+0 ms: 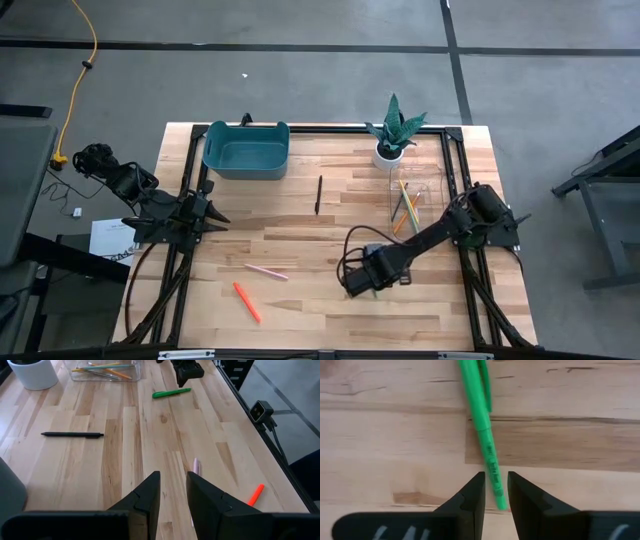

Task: Sort pens & pencils
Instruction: Put the green pen into the blue bin

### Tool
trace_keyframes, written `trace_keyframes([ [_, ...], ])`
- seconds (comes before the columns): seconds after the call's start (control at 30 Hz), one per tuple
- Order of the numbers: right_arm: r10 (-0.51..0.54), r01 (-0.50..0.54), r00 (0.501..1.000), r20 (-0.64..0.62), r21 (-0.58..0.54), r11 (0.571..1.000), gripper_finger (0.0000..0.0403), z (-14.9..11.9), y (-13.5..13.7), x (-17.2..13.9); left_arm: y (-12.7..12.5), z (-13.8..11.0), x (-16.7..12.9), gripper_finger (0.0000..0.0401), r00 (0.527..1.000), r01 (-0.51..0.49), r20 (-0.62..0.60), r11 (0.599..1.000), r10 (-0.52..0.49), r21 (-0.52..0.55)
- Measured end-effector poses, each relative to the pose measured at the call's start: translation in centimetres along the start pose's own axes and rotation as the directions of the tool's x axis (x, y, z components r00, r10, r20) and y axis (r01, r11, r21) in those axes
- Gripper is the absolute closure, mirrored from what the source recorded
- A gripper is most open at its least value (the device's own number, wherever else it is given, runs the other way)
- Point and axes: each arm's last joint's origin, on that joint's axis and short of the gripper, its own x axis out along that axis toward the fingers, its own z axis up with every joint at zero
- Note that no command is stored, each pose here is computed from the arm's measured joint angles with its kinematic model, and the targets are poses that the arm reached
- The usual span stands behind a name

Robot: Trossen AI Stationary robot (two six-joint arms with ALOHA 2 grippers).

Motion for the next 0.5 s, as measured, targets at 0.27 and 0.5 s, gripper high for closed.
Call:
trace_keyframes([
  [0.27,0.004,-0.003,1.0,0.015,-0.008,1.0,0.0331,0.6,0.3,0.3,0.0,0.0,0.0,0.0318,1.0,0.0,-0.001,1.0,0.0,0.0],
  [0.5,0.012,-0.012,1.0,-0.016,-0.012,1.0,0.0331,1.3,0.5,1.1,0.0,0.0,0.0,0.0318,1.0,0.0,0.0,1.0,0.0,0.0],
])
